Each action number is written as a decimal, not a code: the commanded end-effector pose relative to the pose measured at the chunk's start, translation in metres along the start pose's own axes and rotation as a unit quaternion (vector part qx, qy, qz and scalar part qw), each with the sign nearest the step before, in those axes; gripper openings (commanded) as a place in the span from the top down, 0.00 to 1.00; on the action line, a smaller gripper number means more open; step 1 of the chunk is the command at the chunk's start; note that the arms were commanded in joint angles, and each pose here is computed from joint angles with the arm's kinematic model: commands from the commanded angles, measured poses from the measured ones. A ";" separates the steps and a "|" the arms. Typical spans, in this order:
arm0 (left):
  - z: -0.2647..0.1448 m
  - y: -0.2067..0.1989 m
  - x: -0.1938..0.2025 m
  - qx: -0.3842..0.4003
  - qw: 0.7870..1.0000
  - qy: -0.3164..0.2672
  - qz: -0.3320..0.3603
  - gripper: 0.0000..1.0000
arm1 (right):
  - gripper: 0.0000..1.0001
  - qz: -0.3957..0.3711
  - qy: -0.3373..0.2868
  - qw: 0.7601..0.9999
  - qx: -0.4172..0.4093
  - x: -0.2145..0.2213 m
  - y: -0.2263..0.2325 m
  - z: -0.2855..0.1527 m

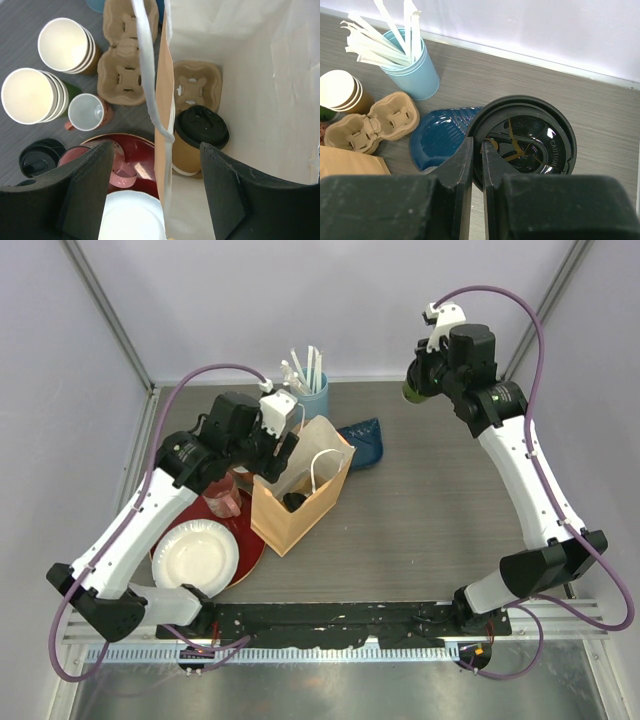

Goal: Pack the takeout coffee

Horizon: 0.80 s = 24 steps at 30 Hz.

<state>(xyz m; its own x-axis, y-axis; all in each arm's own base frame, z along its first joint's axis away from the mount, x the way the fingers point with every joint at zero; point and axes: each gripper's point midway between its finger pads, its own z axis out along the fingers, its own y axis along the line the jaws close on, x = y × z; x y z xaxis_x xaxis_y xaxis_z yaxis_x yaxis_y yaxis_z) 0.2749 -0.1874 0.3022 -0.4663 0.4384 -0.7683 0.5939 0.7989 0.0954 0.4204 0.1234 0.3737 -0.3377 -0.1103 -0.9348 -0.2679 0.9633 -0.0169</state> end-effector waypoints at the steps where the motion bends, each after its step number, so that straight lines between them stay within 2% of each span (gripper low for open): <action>1: -0.003 -0.001 0.006 0.009 1.000 -0.004 0.012 0.28 | 0.99 -0.007 -0.032 0.999 -0.008 -0.018 0.002 -0.019; 9: 0.005 -0.007 0.015 0.026 0.999 0.008 0.027 0.40 | 0.99 -0.010 -0.029 0.999 -0.008 -0.014 0.002 -0.023; 24: 0.008 -0.021 0.018 0.061 0.998 0.012 0.004 0.79 | 0.99 -0.012 -0.031 0.999 -0.008 -0.015 0.002 -0.027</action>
<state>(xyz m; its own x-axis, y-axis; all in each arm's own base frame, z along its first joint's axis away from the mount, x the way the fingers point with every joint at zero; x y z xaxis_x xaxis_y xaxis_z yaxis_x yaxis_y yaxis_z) 0.2610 -0.1943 0.2685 -0.4926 0.4963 -0.7148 0.6665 0.7433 0.0568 0.4090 0.1211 0.3687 -0.3526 -0.1290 -0.9269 -0.2812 0.9593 -0.0265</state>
